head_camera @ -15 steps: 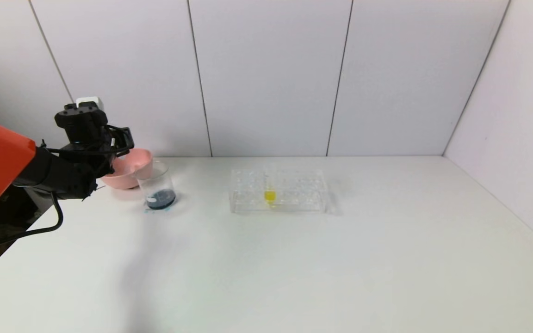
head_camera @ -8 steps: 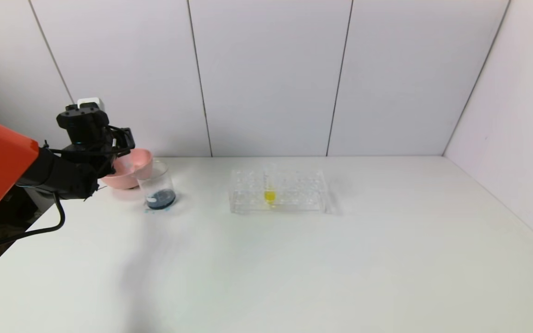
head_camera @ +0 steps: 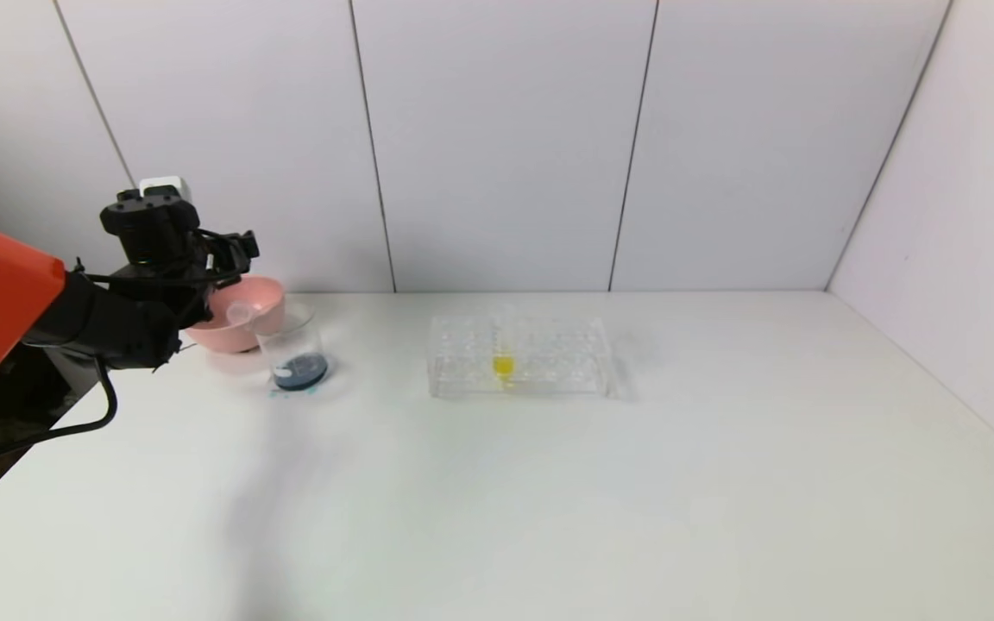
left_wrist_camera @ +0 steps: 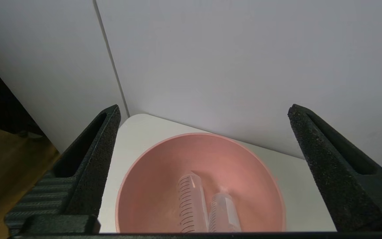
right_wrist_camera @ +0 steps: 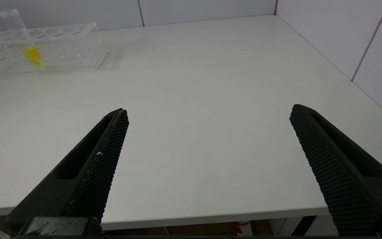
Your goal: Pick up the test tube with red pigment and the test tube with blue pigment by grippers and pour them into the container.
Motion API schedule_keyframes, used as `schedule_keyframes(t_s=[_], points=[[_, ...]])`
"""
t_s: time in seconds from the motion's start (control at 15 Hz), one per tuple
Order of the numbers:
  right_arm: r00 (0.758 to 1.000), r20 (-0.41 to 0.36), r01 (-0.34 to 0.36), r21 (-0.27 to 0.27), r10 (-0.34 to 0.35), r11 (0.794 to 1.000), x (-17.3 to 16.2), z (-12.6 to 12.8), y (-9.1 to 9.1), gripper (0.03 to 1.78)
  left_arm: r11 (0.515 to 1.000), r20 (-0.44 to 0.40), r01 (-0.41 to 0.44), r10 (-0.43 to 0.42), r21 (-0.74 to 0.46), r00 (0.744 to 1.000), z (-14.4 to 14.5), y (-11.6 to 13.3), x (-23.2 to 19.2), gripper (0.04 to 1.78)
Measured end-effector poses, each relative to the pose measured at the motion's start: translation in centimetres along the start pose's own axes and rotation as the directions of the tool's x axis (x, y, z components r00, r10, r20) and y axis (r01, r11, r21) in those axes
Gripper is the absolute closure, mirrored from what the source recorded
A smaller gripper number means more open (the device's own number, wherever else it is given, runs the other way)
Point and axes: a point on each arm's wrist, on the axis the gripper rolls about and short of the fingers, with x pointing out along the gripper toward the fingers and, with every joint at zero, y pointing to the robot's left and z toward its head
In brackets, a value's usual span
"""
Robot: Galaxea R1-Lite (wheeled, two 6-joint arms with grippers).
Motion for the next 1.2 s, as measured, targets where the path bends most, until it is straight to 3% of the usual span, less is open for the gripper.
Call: schedule_keyframes(t_s=[0.27,0.47,0.73,1.0,1.2], points=[[1.000,0.000,0.000,0.000,0.000,1.000,0.0,0.0,0.0,0.04,0.997,0.027,0.065,-0.064,-0.047,0.998,1.4,-2.0,-1.2,0.06],[1.000,0.000,0.000,0.000,0.000,1.000,0.0,0.0,0.0,0.04,0.983,0.033,0.165,-0.163,-0.075,0.986,2.4,-4.7,-3.3,0.06],[1.000,0.000,0.000,0.000,0.000,1.000,0.0,0.0,0.0,0.04,0.928,-0.042,0.366,-0.369,-0.067,0.928,2.9,-6.9,-7.8,0.06],[1.000,0.000,0.000,0.000,0.000,1.000,0.0,0.0,0.0,0.04,0.846,-0.135,0.527,-0.532,-0.078,0.836,4.3,-5.9,-12.0,0.06],[1.000,0.000,0.000,0.000,0.000,1.000,0.0,0.0,0.0,0.04,0.848,-0.140,0.525,-0.531,-0.074,0.836,5.9,-3.2,-13.9,0.06]])
